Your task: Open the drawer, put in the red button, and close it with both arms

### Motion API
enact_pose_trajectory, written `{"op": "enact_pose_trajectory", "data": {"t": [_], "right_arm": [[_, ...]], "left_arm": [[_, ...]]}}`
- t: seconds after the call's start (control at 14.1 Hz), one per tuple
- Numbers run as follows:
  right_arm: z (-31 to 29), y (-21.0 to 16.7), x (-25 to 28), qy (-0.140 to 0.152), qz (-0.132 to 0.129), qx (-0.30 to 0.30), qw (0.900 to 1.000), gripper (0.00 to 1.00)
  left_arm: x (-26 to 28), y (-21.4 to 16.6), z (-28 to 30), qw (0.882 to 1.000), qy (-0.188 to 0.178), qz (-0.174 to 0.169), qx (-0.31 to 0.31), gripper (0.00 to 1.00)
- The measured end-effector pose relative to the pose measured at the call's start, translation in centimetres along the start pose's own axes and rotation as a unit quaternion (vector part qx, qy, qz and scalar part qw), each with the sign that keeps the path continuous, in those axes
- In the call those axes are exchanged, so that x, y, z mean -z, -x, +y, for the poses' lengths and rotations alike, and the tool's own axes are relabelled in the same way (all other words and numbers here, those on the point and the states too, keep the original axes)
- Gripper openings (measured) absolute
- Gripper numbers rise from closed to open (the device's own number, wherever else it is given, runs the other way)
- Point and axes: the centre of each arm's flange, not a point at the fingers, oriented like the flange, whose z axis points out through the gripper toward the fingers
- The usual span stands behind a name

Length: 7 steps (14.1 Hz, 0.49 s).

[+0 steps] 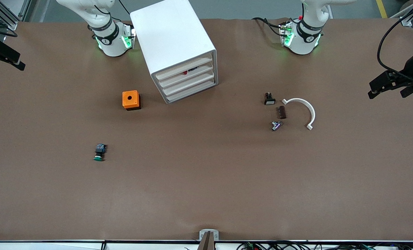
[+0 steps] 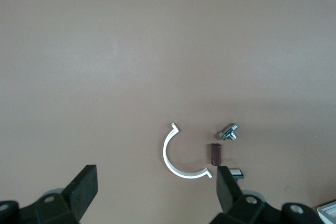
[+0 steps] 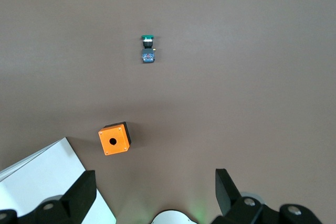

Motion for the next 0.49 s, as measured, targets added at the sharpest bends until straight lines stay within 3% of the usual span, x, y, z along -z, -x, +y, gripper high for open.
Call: {"op": "enact_pose_trajectory", "data": {"t": [0.49], "right_arm": [[0.00,0.35,-0.40,0.000,-0.018,-0.001,1.000,1.00]], "left_arm": [[-0.33,0.18,0.05,1.000,-0.001,-0.012,-0.001,1.00]]}}
